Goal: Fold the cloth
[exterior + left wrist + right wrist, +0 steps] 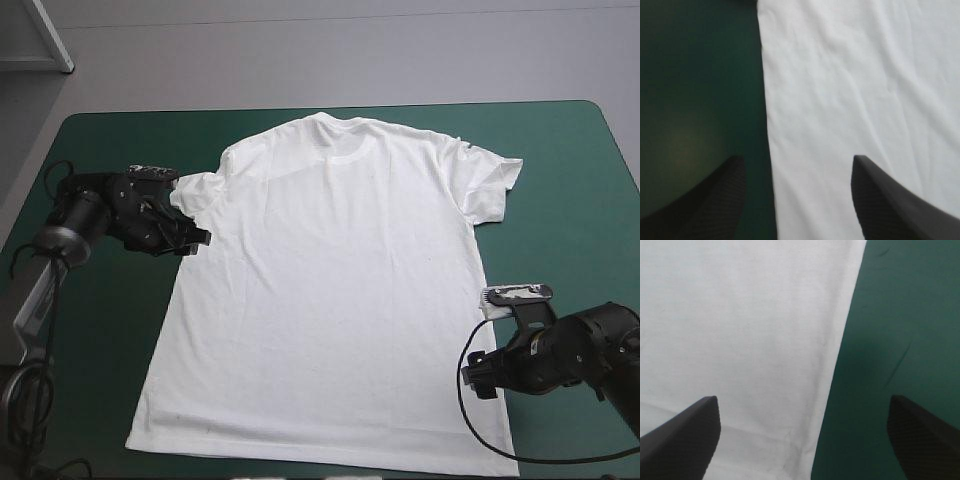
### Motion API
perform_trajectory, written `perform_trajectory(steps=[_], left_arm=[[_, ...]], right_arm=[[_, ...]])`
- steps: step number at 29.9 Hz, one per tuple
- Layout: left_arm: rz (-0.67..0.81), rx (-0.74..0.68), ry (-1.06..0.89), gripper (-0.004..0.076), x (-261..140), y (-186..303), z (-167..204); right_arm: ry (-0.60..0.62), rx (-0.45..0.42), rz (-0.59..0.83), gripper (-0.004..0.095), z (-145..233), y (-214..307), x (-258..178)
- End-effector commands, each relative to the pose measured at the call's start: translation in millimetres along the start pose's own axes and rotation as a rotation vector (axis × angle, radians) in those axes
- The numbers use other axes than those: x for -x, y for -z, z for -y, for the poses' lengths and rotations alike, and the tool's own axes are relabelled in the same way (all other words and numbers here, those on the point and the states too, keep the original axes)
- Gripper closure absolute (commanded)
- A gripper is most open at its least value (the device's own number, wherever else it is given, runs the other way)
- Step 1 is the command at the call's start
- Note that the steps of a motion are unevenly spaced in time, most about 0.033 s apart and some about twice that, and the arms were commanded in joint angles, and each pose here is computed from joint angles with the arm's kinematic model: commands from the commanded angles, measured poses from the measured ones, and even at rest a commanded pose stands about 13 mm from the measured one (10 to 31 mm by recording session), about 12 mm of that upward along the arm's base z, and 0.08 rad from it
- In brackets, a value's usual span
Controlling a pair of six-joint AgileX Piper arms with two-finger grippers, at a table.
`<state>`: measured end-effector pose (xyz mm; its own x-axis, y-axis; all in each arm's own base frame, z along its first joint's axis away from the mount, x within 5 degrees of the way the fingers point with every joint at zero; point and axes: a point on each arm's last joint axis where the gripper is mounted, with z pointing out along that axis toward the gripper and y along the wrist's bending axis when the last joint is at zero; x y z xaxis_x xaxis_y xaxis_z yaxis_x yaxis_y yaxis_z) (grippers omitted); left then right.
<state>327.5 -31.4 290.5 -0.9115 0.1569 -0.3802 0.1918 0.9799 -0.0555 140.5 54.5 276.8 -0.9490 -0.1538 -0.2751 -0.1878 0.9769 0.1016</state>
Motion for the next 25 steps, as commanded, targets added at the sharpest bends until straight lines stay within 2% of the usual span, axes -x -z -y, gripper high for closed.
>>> perform_trajectory(steps=[1, 10, 15, 19, 22, 25], left_arm=[[0.093, 0.009, 0.004, 0.0272, 31.8, -2.0, -2.8], [0.095, 0.033, 0.005, 0.0279, 62.2, -54.3, -13.0], [0.083, 0.008, 0.03, 0.0279, 63.7, -71.7, -12.7], [0.043, -0.012, 0.046, 0.0291, 61.4, -84.9, -12.3], [0.008, -0.019, 0.051, 0.0361, 58.6, -91.3, -12.2], [-0.022, -0.024, 0.051, 0.0521, 56.2, -93.9, -12.1]], right_arm=[[-0.007, 0.001, 0.057, 0.0076, -0.3, 9.7, 4.8], [-0.034, -0.02, 0.078, 0.0076, 1.7, 9.9, 6.6], [-0.046, -0.004, 0.184, 0.0076, 0.9, 10.4, 17.0], [-0.054, -0.051, 0.268, 0.0092, 5.3, 9.4, 36.8], [-0.041, -0.106, 0.283, 0.0151, 10.0, 9.2, 62.4], [-0.011, -0.117, 0.286, 0.0195, 10.3, 4.6, 91.8]])
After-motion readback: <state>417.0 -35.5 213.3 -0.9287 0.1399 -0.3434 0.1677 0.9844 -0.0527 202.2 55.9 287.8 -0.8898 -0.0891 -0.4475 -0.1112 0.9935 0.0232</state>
